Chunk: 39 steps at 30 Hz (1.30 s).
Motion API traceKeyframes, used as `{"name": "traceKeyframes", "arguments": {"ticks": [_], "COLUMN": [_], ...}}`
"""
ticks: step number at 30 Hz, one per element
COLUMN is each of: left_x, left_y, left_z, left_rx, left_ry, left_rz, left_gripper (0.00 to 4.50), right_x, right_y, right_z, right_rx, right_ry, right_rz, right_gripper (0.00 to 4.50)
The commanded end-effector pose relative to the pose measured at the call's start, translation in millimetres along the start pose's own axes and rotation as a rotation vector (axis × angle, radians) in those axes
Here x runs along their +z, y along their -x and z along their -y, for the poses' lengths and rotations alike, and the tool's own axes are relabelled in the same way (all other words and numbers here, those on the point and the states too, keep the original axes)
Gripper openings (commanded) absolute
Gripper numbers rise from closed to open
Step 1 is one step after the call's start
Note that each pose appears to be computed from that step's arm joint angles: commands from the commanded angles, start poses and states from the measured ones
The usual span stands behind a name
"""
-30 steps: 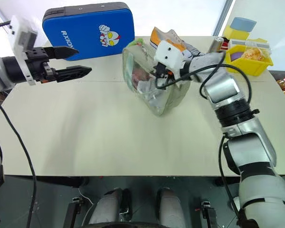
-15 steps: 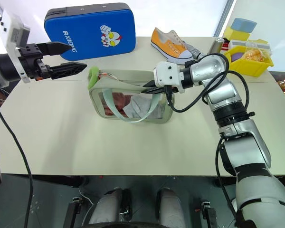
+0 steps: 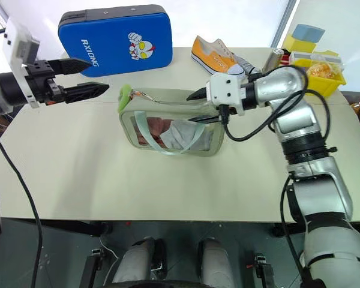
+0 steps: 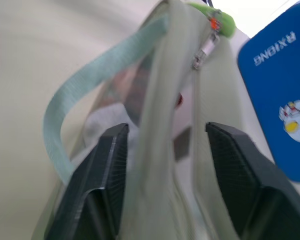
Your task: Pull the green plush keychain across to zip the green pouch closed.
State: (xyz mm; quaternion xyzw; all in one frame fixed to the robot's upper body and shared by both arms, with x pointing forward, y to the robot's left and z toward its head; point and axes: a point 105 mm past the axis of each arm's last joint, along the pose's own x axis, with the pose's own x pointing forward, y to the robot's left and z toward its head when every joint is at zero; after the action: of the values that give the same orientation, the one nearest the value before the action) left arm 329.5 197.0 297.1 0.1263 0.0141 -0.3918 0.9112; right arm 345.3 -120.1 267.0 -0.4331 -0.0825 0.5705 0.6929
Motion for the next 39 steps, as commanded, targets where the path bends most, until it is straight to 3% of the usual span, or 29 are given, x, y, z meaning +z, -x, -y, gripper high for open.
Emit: {"name": "traceKeyframes", "arguments": {"ticks": [1, 6, 16, 19, 22, 31, 34, 39], "left_x": [2.5, -25.2, -34.0, -37.9, -40.6, -54.3, -53.3, -50.4], "left_y": [13.3, 13.4, -16.0, -30.8, -40.2, -56.6, -56.7, -54.8], "left_z": [-10.1, -23.6, -52.2, -49.4, -40.9, -19.1, -16.5, -15.6], "left_rx": [0.056, 0.098, 0.166, 0.136, 0.081, -0.011, -0.027, -0.028], "left_ry": [-0.024, -0.033, -0.047, -0.029, -0.004, 0.03, 0.051, 0.074], "left_rz": [0.02, -0.046, 0.001, 0.014, 0.02, 0.011, 0.029, 0.04], "left_gripper": [4.5, 4.5, 4.5, 4.5, 4.5, 4.5, 3.67, 1.14], "right_x": [16.6, 4.5, -6.3, -7.4, -7.6, -6.9, -7.0, -7.8], "right_y": [27.8, 35.0, 7.3, 7.7, 8.2, 4.6, 3.5, 2.0], "right_z": [-0.1, -19.8, -29.2, -33.3, -32.6, -30.6, -29.5, -28.0], "right_rx": [-0.07, -0.106, -0.141, -0.115, -0.115, -0.125, -0.127, -0.132], "right_ry": [-0.039, -0.195, -0.31, -0.301, -0.287, -0.257, -0.252, -0.241], "right_rz": [-0.011, -0.049, -0.004, -0.012, -0.018, -0.015, -0.013, -0.01], "right_gripper": [2.53, 2.53, 2.53, 1.76, 0.26, 0.12, 0.0, 0.0]}}
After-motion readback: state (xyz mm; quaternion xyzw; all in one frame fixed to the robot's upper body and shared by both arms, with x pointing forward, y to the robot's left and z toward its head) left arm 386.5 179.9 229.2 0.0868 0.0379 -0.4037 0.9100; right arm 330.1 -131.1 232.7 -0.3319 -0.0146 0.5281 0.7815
